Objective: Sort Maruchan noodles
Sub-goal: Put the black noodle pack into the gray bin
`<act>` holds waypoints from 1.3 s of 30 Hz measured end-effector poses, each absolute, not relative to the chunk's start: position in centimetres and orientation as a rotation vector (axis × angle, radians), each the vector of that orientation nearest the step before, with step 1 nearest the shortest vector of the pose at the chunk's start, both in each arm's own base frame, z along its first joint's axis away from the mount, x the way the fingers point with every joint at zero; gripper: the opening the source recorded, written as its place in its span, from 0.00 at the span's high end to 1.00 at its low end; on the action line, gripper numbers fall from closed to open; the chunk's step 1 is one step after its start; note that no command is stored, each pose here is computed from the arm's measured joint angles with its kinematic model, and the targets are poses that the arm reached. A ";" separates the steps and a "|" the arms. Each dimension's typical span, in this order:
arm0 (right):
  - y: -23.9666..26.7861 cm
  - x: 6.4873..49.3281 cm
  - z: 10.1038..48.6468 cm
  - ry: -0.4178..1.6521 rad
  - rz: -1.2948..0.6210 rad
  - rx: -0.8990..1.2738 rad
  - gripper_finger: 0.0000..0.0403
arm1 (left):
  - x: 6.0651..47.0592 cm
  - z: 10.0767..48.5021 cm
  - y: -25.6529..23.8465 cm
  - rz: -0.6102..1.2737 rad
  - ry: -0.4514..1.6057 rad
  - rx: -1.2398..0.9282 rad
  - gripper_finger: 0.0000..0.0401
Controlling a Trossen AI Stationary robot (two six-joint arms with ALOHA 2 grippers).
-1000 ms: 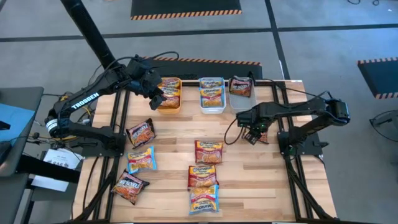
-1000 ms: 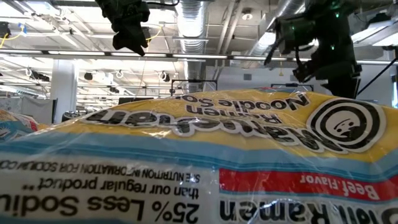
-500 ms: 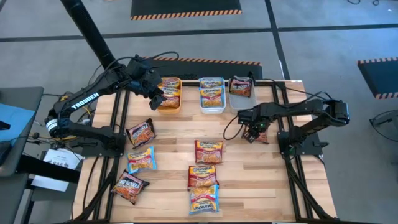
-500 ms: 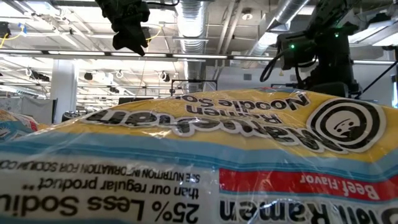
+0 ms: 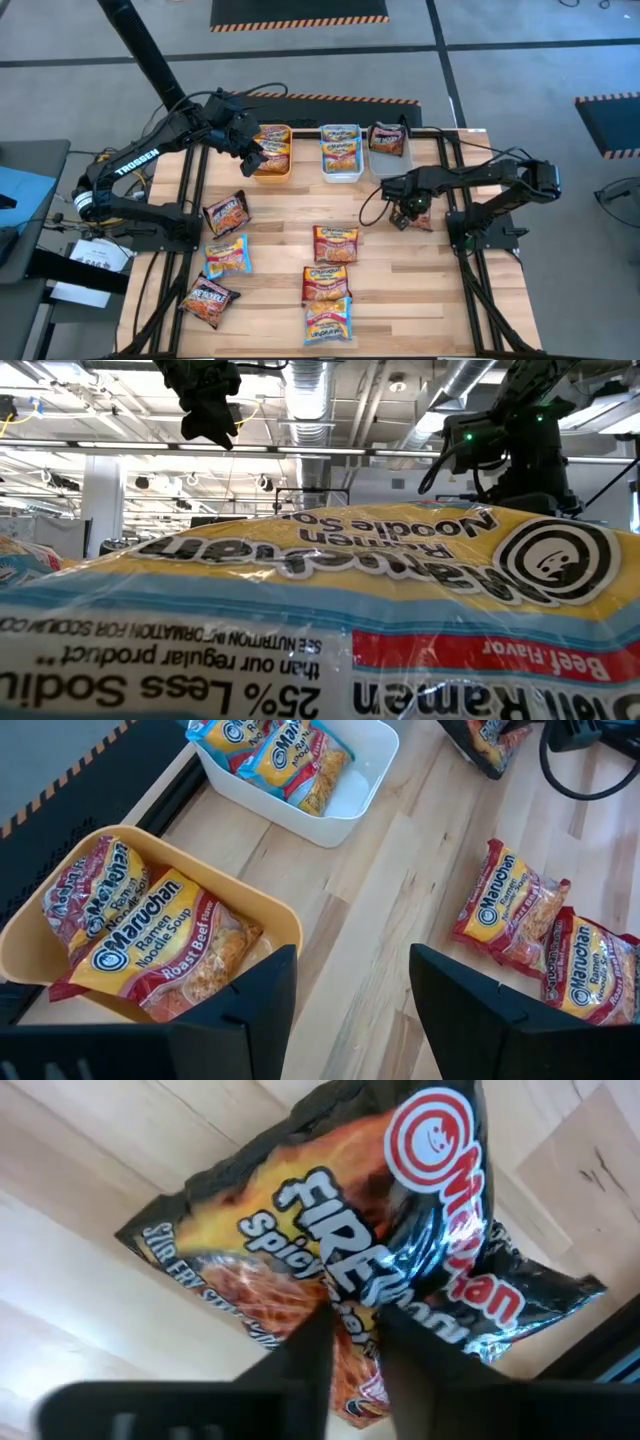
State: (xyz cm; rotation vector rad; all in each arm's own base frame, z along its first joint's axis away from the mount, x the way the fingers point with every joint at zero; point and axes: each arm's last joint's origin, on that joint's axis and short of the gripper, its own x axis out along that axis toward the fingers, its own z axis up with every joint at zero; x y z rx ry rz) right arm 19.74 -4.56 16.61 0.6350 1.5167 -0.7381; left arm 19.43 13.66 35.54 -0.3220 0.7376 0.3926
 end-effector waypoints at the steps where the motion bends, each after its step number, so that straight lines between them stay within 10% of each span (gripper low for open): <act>1: -4.5 19.8 16.5 1.522 -0.735 0.632 0.84 | 19.4 35.5 13.7 0.393 0.737 -0.322 0.55; 7: -4.0 19.9 16.4 1.545 -0.711 0.600 0.98 | 19.4 35.5 13.7 0.395 0.738 -0.321 0.55; 39: 2.4 23.5 25.3 1.346 -0.680 0.385 0.99 | 19.4 35.5 13.7 0.395 0.737 -0.324 0.55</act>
